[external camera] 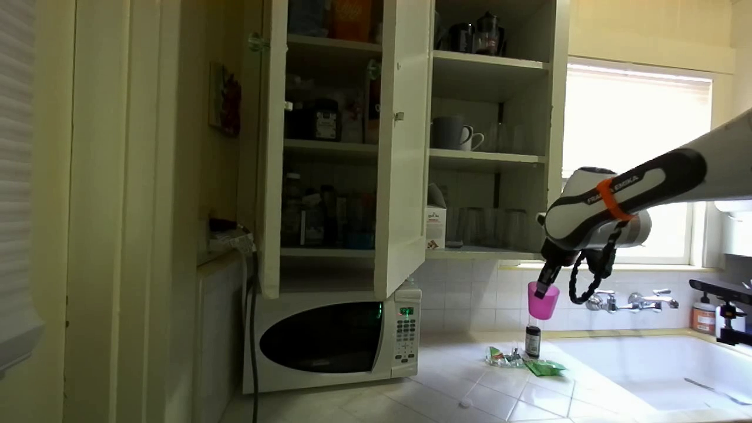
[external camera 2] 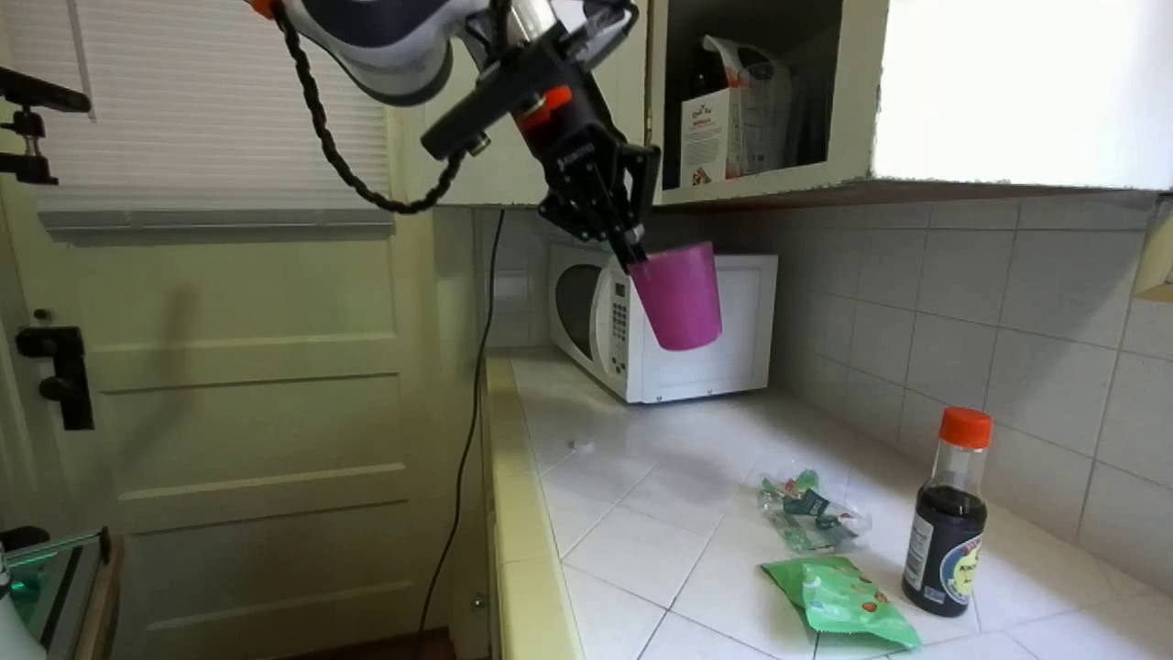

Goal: Open up the drawer and place an object in there and it was not done smoothly

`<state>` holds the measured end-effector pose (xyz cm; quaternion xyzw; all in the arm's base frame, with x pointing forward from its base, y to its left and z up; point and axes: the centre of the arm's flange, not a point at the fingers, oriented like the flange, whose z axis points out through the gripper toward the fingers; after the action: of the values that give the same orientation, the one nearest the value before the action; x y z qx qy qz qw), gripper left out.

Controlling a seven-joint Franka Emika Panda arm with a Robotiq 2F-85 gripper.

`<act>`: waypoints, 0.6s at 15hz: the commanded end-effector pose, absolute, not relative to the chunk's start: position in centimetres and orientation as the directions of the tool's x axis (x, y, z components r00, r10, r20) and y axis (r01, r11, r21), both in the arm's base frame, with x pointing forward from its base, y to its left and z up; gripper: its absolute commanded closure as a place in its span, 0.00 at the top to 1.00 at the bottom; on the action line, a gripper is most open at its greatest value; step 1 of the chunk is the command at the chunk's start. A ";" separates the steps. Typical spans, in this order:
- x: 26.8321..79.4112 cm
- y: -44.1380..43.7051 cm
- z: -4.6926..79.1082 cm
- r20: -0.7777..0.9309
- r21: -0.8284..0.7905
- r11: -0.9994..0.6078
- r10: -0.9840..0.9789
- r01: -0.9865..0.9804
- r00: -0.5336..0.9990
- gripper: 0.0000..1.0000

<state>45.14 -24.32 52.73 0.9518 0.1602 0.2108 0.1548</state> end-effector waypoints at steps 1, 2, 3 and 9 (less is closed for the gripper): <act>40.7 -23.7 56.5 0.414 0.359 -0.861 0.493 0.360 0.766 0.01; 40.2 -23.8 57.8 0.423 0.394 -0.838 0.530 0.378 0.735 0.01; 40.0 -24.1 58.8 0.424 0.429 -0.811 0.569 0.398 0.704 0.01; 42.6 -25.6 68.0 0.309 0.485 -0.617 0.784 0.620 0.539 0.01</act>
<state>40.39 -24.52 63.49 0.8754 0.3540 0.2737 0.1829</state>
